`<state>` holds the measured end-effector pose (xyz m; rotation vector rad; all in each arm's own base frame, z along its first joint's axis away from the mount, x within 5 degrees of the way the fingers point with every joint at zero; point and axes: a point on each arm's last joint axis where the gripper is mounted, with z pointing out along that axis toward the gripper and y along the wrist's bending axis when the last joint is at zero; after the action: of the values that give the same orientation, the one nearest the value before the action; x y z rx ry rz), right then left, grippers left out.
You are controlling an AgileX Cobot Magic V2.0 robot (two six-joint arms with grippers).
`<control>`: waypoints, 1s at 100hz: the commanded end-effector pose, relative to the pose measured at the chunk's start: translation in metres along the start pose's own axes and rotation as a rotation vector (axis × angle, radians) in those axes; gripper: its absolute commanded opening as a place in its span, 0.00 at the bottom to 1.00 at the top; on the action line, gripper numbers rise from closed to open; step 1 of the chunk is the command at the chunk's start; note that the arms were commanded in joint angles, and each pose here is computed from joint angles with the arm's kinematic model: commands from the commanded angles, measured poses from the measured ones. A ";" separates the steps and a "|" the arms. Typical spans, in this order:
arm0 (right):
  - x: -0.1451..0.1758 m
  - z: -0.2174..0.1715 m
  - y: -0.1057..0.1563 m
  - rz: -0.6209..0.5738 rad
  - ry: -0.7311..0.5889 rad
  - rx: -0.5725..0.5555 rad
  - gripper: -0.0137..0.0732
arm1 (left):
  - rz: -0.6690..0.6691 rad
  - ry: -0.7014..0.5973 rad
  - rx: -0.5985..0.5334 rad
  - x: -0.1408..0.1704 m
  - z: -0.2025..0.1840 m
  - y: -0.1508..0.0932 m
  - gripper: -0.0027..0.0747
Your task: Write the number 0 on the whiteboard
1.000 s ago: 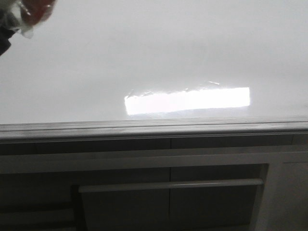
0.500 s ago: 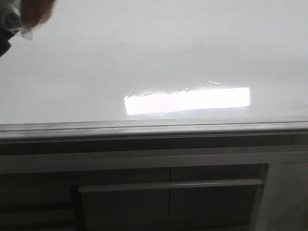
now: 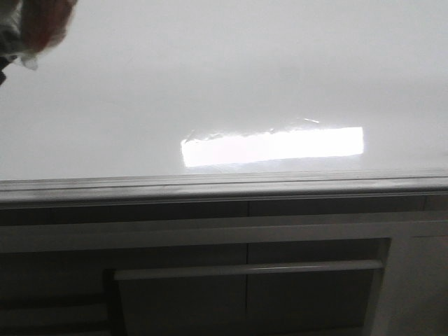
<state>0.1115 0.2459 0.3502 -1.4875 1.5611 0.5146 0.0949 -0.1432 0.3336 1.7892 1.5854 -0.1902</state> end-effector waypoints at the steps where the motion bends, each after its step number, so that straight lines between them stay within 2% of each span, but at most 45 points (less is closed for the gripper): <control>1: -0.018 -0.012 -0.006 0.003 -0.108 0.043 0.53 | 0.001 -0.070 -0.048 -0.009 -0.008 0.005 0.01; 10: -0.018 -0.012 -0.006 0.019 -0.110 0.035 0.53 | 0.001 -0.070 -0.048 -0.009 -0.008 0.005 0.01; 17: -0.018 -0.012 -0.005 0.033 -0.111 0.028 0.48 | 0.001 -0.070 -0.048 -0.009 -0.008 0.005 0.01; 41: -0.018 -0.012 -0.005 0.040 -0.109 0.023 0.18 | -0.015 -0.082 -0.035 -0.010 -0.008 0.004 0.01; 53: -0.018 -0.012 -0.005 0.040 -0.109 0.023 0.08 | -0.025 -0.090 -0.027 -0.011 -0.009 0.003 0.01; 87: -0.016 -0.012 -0.004 0.035 -0.090 0.015 0.07 | -0.030 -0.094 -0.032 -0.011 -0.009 0.004 0.01; 94: -0.015 -0.012 -0.004 0.023 -0.082 0.016 0.07 | -0.043 -0.107 -0.042 -0.012 -0.012 0.004 0.07; 100: -0.014 -0.012 -0.006 0.026 -0.070 0.019 0.08 | -0.081 -0.124 -0.053 -0.013 -0.017 0.005 0.18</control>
<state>0.1105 0.2461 0.3504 -1.4841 1.5751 0.5355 0.0901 -0.1424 0.3313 1.7783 1.6429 -0.2551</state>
